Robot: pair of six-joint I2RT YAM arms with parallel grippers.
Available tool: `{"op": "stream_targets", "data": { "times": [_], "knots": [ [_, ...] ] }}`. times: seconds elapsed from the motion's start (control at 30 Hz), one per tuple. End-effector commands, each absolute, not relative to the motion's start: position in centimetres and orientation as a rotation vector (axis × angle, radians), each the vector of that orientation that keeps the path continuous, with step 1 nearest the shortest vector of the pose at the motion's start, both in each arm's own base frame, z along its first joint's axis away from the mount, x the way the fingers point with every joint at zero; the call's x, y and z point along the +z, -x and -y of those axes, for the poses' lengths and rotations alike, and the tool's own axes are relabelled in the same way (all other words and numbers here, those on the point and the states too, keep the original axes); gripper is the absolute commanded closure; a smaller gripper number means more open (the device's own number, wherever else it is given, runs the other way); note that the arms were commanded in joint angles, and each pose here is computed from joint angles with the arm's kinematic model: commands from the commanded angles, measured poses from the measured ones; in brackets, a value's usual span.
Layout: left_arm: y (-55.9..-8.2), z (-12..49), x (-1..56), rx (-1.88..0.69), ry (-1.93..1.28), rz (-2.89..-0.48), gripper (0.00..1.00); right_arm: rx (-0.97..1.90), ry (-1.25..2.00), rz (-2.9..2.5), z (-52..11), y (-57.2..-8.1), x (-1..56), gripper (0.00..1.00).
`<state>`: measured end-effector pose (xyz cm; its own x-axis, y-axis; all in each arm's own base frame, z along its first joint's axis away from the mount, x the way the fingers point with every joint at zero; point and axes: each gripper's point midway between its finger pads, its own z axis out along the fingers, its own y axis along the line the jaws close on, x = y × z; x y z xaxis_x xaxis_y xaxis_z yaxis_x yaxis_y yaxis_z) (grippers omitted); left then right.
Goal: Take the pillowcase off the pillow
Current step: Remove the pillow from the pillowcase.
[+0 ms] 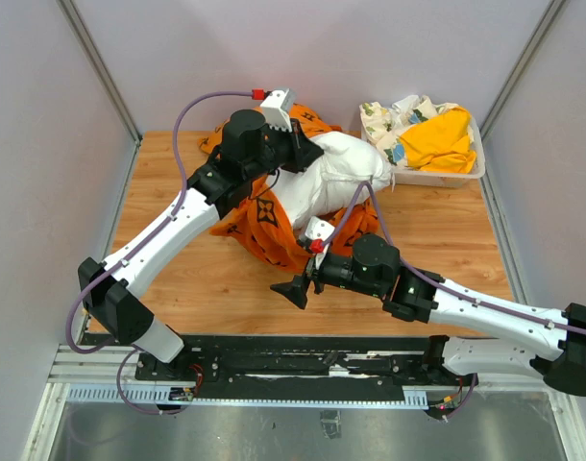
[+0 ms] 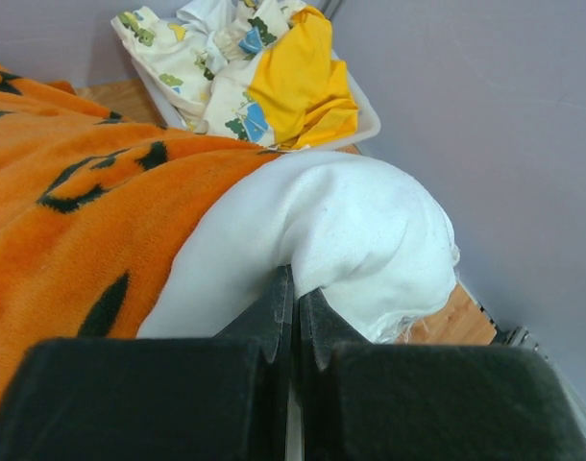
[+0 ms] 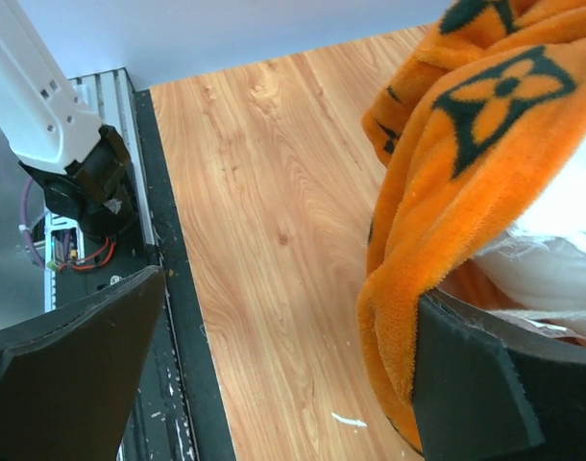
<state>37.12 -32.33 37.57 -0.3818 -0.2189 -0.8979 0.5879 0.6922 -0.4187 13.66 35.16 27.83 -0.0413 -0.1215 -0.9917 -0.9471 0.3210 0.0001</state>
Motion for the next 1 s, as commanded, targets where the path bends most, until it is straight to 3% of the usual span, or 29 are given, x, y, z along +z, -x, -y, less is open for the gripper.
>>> {"op": "stream_targets", "data": {
  "times": [0.0, 0.23, 0.47, 0.67, 0.8, 0.97],
  "knots": [
    [-39.5, 30.9, 43.4, -0.832, -0.158, -1.523, 1.0, 1.202, 1.221, -1.306, -38.2, -7.7, 30.7, 0.0],
    [-40.0, 31.3, 41.3, -0.83, -0.097, -1.559, 1.0, 1.326, 1.386, -1.182, -40.7, -3.8, 32.1, 0.0],
    [-40.5, 30.8, 45.3, -0.843, -0.019, -1.52, 1.0, 1.367, 1.493, -1.455, -43.6, -3.1, 20.4, 0.04],
    [-39.5, 29.7, 50.8, -0.886, 0.024, -1.425, 1.0, 1.178, 1.467, -1.741, -41.9, -4.9, 11.4, 0.04],
    [-39.4, 28.9, 53.2, -0.878, 0.056, -1.39, 1.0, 1.055, 1.507, -1.872, -40.0, -5.1, 8.0, 0.04],
    [-39.0, 27.1, 55.0, -0.838, 0.088, -1.347, 1.0, 0.983, 1.508, -1.903, -36.9, -5.1, 8.3, 0.0]
  ]
}}
